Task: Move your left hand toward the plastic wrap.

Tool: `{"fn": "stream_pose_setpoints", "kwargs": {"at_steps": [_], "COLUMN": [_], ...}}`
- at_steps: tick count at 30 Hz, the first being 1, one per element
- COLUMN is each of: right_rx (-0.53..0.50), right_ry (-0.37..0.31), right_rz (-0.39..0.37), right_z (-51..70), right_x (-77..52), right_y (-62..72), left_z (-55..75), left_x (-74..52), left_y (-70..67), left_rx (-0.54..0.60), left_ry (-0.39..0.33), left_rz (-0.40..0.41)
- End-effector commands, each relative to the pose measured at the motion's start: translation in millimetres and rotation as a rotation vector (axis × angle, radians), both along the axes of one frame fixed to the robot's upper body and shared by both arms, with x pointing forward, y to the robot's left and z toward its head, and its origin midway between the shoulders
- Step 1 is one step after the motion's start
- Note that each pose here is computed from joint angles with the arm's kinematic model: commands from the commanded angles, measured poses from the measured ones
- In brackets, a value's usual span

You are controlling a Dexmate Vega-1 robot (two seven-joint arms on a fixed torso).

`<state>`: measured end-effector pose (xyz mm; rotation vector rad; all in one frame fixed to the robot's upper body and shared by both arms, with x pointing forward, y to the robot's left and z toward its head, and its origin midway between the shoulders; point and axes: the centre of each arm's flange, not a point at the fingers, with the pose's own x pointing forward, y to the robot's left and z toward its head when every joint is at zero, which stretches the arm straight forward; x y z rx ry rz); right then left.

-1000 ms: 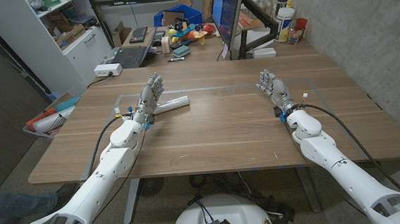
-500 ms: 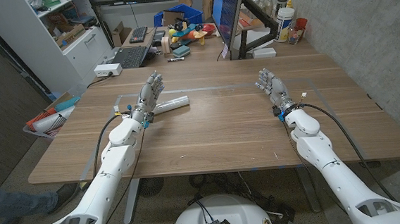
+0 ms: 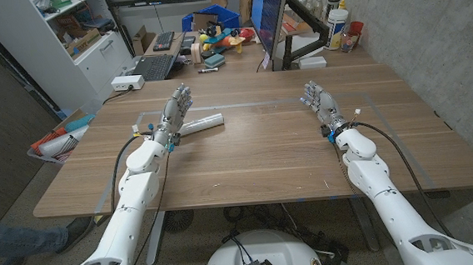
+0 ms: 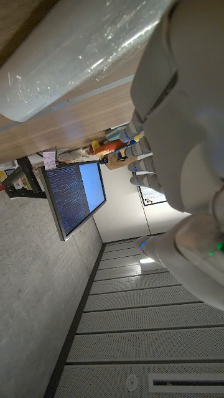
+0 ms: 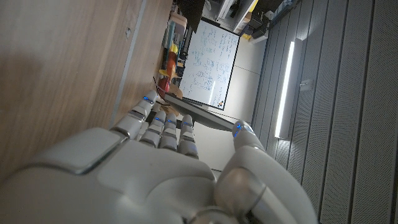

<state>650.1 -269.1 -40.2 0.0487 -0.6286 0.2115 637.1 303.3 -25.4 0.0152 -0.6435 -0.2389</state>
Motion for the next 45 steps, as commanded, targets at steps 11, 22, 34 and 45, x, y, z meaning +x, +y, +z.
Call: {"fn": "stream_pose_setpoints", "kwargs": {"at_steps": [11,22,34,45], "right_rx": [0.005,0.007,0.015,0.023], "right_ry": [0.006,0.002,-0.004,-0.004], "right_rz": [0.009,0.005,0.005,0.005], "right_z": [0.6,4.1,5.9,4.0], "right_x": [6.7,8.4,10.7,12.1], "right_y": [6.0,5.6,6.9,6.0], "left_z": [-3.1,-4.1,-7.1,-7.6], "left_x": [-17.5,-22.5,-25.2,-27.2], "left_y": [13.4,23.7,31.3,36.3], "left_rx": [0.006,0.013,0.019,0.034], "left_ry": [-0.035,-0.044,-0.039,-0.036], "left_rz": [0.029,0.058,0.064,0.081]}}
